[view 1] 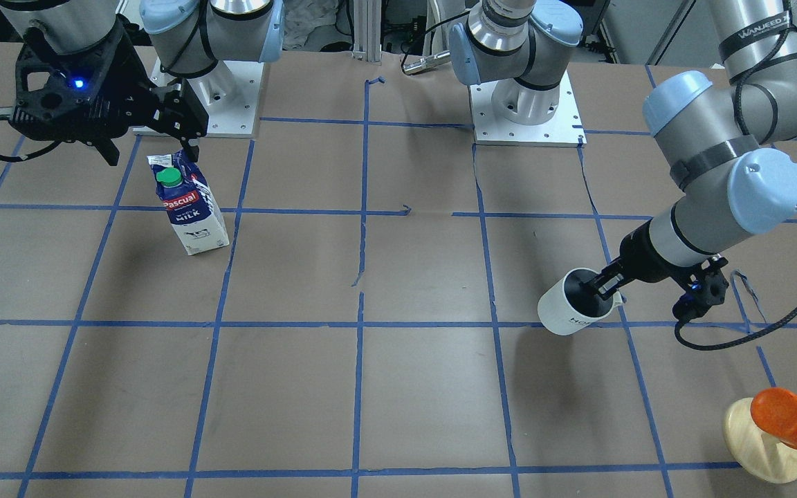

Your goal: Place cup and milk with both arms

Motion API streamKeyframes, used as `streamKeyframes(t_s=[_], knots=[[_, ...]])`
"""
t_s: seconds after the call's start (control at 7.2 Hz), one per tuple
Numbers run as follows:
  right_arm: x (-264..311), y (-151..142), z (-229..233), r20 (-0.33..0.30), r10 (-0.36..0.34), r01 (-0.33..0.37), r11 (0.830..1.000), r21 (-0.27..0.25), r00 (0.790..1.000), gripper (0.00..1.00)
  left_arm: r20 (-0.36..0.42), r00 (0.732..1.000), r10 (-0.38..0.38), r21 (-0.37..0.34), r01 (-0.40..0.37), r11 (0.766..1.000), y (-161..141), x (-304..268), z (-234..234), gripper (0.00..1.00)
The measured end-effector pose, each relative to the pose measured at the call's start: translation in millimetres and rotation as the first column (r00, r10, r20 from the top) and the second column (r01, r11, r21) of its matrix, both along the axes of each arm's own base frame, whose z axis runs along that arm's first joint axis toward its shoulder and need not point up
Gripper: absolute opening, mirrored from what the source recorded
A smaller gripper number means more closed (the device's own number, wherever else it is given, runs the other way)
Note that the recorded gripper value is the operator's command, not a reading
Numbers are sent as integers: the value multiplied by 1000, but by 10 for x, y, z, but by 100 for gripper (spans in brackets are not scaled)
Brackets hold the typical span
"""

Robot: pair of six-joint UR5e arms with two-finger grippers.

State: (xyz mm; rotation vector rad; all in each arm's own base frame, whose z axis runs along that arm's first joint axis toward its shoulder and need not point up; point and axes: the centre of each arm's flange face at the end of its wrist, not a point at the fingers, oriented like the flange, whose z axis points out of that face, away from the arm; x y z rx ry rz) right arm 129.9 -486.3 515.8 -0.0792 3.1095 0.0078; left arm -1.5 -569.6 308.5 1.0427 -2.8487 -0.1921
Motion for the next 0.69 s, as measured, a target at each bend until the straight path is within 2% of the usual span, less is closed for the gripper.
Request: streamKeyframes(t_s=[0.14, 0.42, 0.69], knots=[[-1, -1, -1, -1, 0, 0, 1000, 0, 1000, 100, 9, 1000, 6, -31, -6, 999, -121, -287, 165, 0], [-1, -1, -4, -1, 1, -1, 1000, 1, 1000, 100, 22, 999, -29, -79, 31, 996, -262, -921, 387, 0], [0, -4, -12, 0, 1, -1, 1000, 3, 1000, 100, 27, 997, -78, -92, 80, 993, -381, -1510, 394, 0]])
